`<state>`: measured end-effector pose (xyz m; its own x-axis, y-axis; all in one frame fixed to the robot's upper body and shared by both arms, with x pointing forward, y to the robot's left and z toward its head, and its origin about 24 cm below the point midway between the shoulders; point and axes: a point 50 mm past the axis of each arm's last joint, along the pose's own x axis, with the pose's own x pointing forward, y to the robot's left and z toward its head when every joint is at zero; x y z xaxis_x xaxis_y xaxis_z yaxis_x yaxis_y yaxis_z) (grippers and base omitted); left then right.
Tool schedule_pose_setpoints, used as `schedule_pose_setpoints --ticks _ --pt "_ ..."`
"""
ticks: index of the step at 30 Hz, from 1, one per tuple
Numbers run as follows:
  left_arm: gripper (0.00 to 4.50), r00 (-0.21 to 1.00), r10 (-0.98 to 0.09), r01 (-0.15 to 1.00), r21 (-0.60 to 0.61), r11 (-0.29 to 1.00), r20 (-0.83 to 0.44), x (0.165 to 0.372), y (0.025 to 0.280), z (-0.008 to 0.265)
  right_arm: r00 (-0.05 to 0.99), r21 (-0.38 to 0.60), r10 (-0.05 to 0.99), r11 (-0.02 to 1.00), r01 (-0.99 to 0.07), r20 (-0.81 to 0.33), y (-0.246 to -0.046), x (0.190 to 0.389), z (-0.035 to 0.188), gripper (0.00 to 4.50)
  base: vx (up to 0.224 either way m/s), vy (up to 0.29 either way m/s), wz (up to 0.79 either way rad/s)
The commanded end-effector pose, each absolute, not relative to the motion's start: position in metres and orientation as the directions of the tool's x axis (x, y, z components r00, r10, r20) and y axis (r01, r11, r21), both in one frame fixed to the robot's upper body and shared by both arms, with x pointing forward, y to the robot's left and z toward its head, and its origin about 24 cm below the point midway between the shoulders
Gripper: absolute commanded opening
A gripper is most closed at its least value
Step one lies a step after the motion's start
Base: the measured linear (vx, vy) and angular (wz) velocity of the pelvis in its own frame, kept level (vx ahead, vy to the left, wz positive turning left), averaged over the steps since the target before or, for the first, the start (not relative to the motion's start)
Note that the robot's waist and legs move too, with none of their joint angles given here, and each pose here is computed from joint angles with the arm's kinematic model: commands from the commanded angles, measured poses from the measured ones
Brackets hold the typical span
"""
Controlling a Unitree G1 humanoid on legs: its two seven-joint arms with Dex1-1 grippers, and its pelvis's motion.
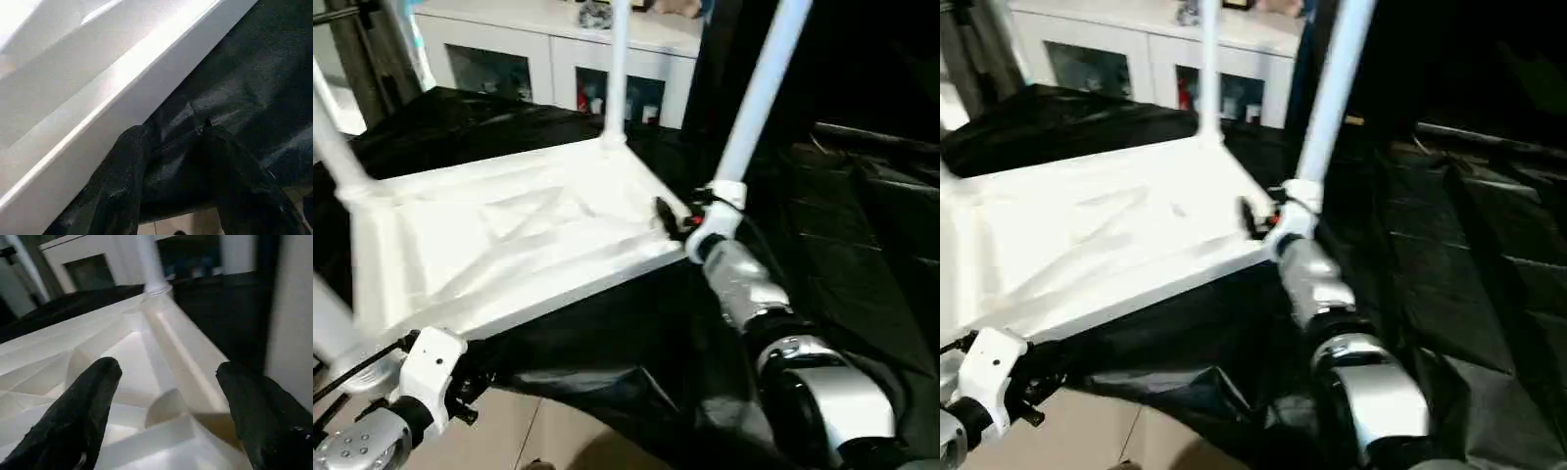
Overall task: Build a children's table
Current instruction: Rotate table base
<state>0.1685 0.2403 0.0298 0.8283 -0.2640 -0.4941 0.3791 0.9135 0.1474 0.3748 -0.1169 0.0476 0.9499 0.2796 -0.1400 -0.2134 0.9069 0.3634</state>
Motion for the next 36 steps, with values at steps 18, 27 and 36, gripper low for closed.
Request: schedule_pose_setpoints --ticks 18,27,36 --pt "2.1 0.88 -0.152 0.279 0.23 0.932 -0.449 0.176 0.255 0.031 0.991 0.312 -0.026 0.948 0.067 -0.134 -0.211 0.371 0.049 3.68 0.0 0.0 0.0" --pt "2.1 0.902 -0.076 0.188 0.228 0.955 -0.425 0.165 0.269 0.027 0.988 0.277 -0.061 0.956 0.099 -0.142 -0.233 0.363 0.045 3.68 0.0 0.0 0.0" --pt "2.1 0.989 -0.05 0.07 0.147 0.987 -0.137 0.182 0.272 0.057 0.975 0.159 0.196 0.971 -0.179 -0.101 -0.208 0.354 0.037 3.68 0.0 0.0 0.0"
